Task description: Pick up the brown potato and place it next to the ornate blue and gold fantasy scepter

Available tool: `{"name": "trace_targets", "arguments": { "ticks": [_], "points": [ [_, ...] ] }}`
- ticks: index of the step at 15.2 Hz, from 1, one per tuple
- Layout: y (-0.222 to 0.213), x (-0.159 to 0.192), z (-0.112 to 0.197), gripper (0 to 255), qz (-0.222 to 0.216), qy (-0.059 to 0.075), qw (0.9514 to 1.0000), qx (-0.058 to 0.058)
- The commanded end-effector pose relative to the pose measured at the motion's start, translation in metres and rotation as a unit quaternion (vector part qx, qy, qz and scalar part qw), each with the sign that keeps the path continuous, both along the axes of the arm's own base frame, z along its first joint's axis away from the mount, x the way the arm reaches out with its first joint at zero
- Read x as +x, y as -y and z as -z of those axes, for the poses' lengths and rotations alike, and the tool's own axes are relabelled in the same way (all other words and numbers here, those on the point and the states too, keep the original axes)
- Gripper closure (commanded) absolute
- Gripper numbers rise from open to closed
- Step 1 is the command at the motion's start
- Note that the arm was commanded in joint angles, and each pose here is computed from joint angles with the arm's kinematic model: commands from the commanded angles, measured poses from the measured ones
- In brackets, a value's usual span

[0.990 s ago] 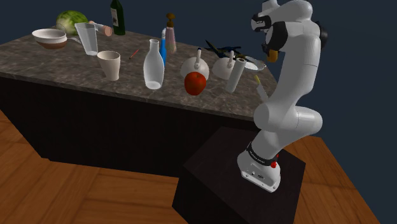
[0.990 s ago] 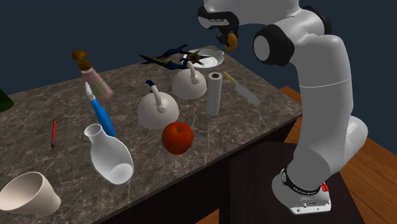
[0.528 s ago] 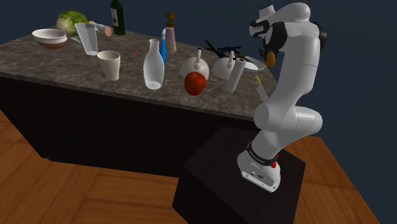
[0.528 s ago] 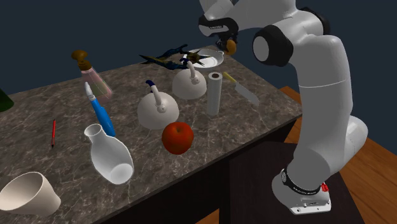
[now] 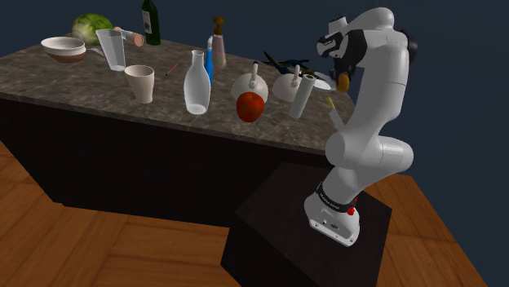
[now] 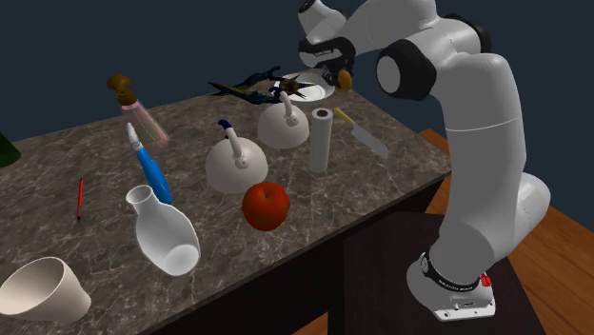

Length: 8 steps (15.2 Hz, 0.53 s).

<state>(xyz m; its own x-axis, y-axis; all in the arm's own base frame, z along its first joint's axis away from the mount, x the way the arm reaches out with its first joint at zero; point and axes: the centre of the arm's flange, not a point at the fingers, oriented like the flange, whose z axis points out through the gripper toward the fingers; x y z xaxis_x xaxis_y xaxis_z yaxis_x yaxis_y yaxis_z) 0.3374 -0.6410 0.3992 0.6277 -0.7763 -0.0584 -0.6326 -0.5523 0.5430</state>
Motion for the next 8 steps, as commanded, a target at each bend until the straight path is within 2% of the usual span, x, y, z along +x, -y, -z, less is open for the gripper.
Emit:
{"name": "trace_targets", "arguments": {
  "ticks": [1, 8],
  "points": [
    [0.000, 0.001, 0.011, 255, 0.000, 0.000, 1.0000, 0.000],
    [0.000, 0.001, 0.048, 255, 0.000, 0.000, 1.0000, 0.000]
  ]
}}
